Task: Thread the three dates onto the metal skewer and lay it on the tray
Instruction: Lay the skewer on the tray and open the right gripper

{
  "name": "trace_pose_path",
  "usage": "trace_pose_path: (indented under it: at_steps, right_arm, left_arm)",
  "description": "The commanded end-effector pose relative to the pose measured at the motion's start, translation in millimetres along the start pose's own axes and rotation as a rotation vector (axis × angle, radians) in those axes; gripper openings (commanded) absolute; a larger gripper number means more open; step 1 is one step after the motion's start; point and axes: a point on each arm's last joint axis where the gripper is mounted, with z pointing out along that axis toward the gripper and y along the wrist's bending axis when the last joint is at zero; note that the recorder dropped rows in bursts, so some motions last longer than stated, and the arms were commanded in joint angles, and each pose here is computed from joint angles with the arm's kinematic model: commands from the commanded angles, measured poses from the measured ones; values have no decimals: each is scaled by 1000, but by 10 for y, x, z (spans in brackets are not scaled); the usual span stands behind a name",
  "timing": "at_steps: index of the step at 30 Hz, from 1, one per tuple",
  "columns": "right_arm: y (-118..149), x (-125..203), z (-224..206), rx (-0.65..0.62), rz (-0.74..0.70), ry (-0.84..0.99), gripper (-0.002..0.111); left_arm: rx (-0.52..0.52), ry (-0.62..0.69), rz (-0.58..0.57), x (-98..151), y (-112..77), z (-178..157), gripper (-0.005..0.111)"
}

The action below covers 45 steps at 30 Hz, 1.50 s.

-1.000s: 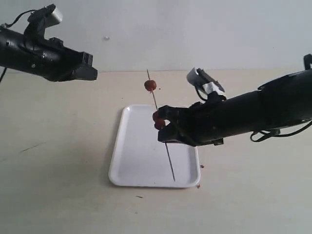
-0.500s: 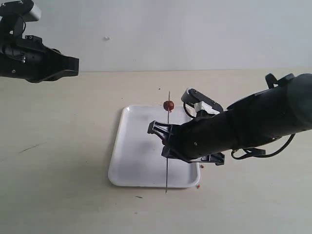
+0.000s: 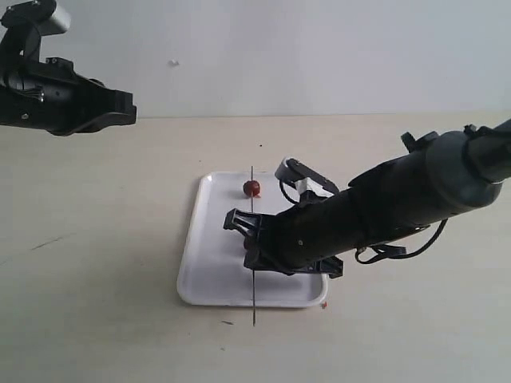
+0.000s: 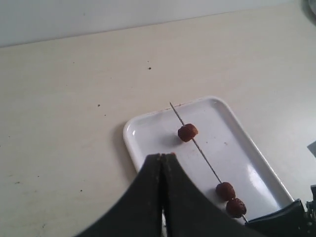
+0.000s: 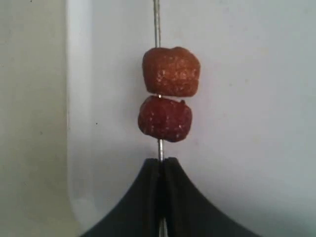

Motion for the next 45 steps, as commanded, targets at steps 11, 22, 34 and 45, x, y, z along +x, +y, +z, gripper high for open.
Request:
trace_pose_path:
  at_steps: [11,22,34,45]
  right_arm:
    - [3,5,-12,20,-133,21,42]
    - [132,-38,-231,25,-275,4,42]
    - [88,-3,-277,60,-204,10,42]
    - [105,34,-277,38,-206,49,47]
  left_arm:
    - [38,9,-1,15,-52,-13,0]
    - [415,-28,110,2,-385,-90,0]
    - [543,-43,127,1,-482,-141,0]
    - [634,-37,102,5,-550,-187,0]
